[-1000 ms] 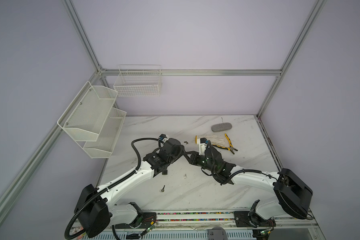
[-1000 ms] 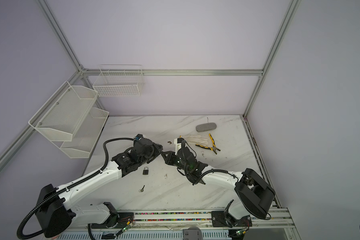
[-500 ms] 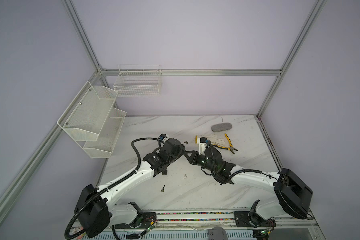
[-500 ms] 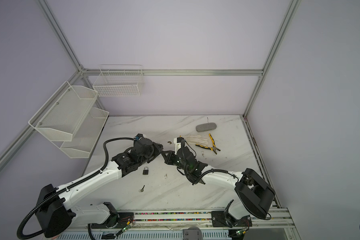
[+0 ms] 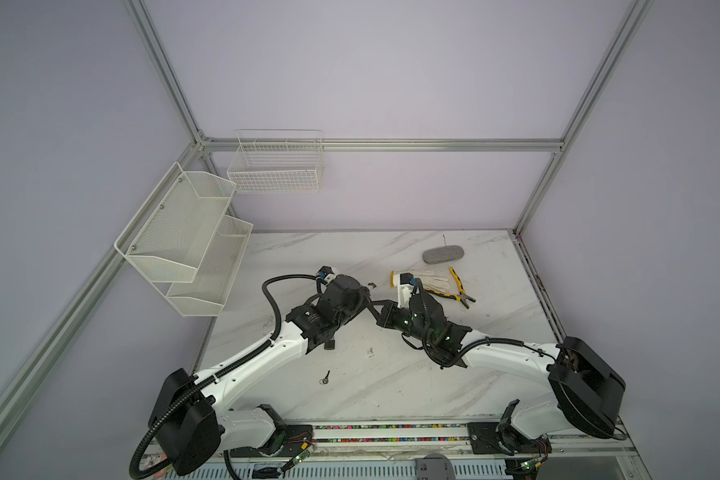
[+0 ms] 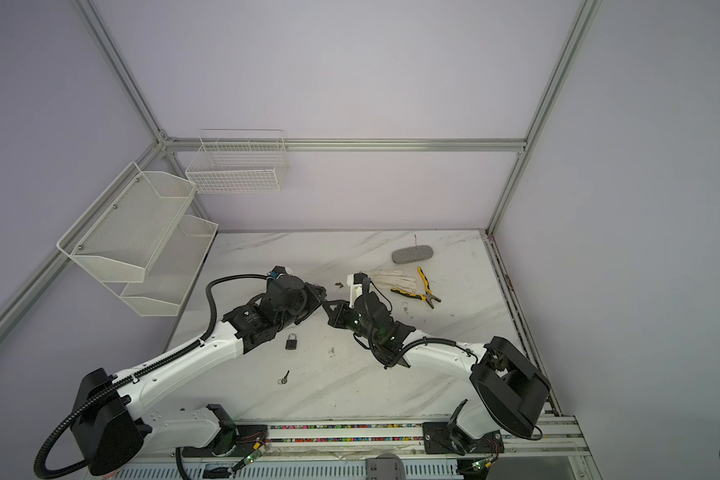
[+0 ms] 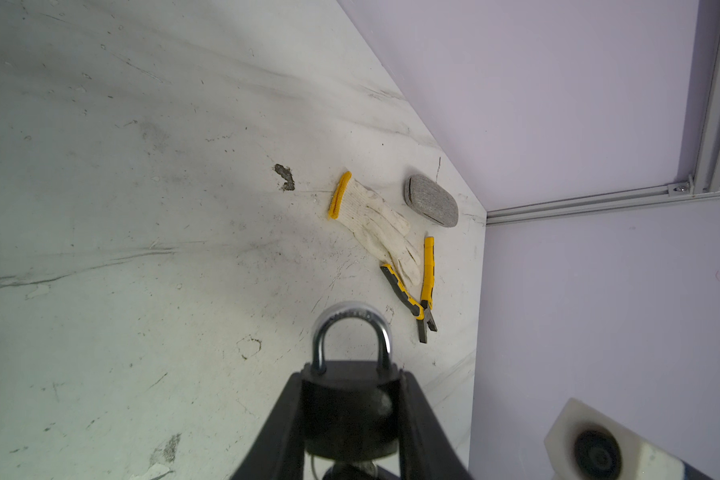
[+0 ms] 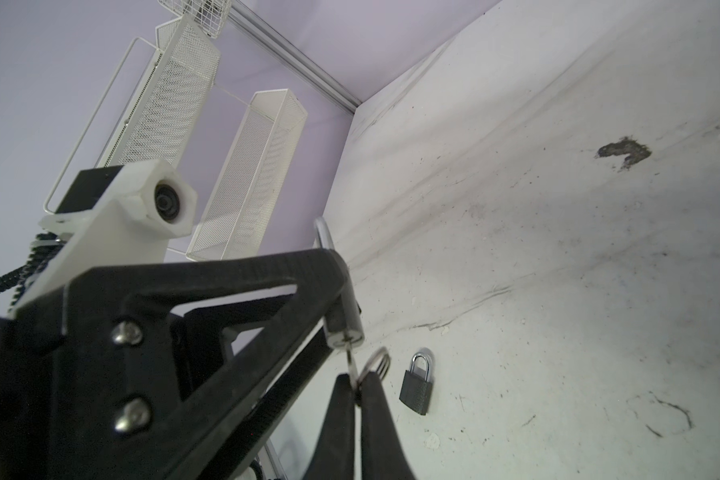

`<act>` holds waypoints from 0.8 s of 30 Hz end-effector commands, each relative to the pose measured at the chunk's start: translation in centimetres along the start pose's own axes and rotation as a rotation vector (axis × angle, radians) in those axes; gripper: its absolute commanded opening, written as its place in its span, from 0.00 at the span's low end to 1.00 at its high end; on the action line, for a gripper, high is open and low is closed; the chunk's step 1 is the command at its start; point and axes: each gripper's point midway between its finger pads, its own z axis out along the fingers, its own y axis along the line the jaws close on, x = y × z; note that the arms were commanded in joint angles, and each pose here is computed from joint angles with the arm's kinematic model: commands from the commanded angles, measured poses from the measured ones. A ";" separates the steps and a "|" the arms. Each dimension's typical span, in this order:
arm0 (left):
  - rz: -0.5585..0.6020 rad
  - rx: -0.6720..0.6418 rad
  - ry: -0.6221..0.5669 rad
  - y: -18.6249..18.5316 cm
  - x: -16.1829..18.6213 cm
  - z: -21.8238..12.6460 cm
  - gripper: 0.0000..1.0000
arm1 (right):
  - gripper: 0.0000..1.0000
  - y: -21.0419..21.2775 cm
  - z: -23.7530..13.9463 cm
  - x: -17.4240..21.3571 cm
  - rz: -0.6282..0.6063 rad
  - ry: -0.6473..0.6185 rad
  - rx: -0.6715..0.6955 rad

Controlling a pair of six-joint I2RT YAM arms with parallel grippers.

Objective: Unlock with the key

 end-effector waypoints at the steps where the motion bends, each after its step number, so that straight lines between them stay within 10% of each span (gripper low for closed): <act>1: -0.037 0.105 0.042 -1.7 0.8 -0.7 0.00 | 0.00 2.1 0.2 -1.1 0.039 -0.014 -0.071; 24: -0.072 0.233 -0.004 -3.5 -0.1 -0.8 0.00 | 0.00 5.1 -1.6 -3.3 0.373 0.047 -0.375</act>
